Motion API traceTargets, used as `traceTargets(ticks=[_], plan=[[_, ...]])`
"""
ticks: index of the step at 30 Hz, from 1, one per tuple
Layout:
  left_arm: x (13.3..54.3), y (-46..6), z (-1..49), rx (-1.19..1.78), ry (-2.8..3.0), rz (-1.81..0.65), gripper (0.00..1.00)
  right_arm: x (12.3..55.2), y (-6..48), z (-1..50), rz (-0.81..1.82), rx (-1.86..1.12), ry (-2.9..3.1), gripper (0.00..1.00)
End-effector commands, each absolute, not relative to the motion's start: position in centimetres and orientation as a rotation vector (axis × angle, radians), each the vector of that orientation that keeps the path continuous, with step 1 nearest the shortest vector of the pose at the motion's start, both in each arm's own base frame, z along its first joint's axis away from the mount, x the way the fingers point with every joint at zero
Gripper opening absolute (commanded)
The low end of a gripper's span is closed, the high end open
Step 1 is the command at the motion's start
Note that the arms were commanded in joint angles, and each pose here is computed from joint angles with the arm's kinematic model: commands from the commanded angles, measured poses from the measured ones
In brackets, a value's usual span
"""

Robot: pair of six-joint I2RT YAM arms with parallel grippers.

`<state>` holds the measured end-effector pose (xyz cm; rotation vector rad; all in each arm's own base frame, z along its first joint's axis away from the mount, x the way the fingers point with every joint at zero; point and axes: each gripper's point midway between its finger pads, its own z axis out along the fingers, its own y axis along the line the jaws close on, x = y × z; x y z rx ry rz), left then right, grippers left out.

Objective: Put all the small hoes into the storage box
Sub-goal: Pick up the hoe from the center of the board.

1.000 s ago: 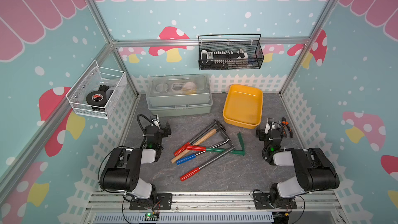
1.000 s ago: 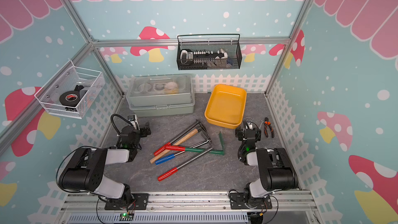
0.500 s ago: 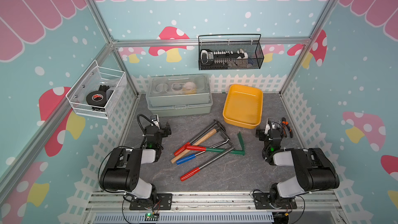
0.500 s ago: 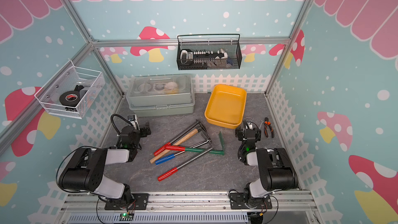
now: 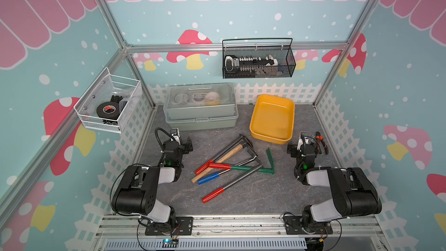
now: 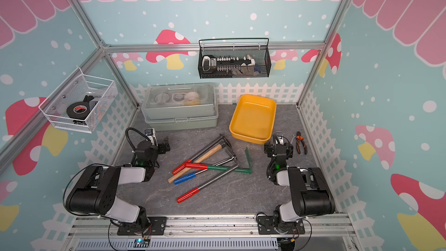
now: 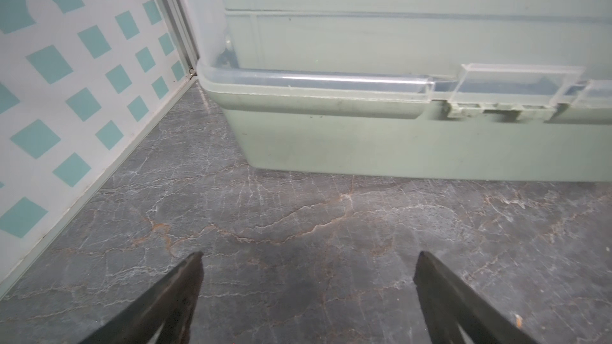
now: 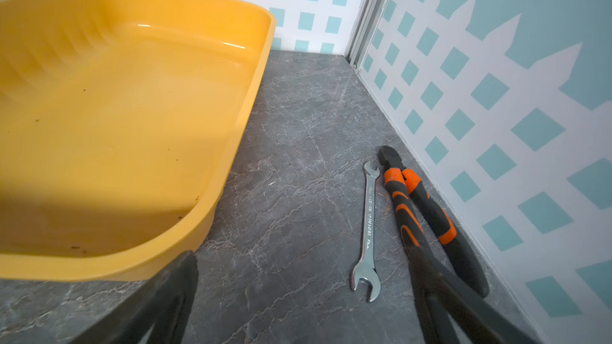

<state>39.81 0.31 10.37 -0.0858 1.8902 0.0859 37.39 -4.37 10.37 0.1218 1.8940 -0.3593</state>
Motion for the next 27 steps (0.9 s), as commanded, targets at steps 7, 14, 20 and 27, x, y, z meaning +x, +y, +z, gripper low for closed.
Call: traceTargets(ticks=[7,14,20,27], plan=[[41.4,-1.8,14.0,0.048,1.942,0.127,0.99,36.5,-4.0,18.8,-0.319,0.152,1.817,0.99],[40.9,-6.0,19.5,0.121,1.909,0.03,0.99,34.2,-3.2,20.0,-0.194,0.297,1.889,0.99],[38.2,-10.6,21.9,0.228,1.975,-0.087,0.98,32.2,-2.2,19.0,-0.132,0.331,2.01,0.99],[32.3,-17.0,22.3,0.443,2.084,-0.22,0.97,30.9,1.1,19.1,0.132,0.306,2.027,0.99]])
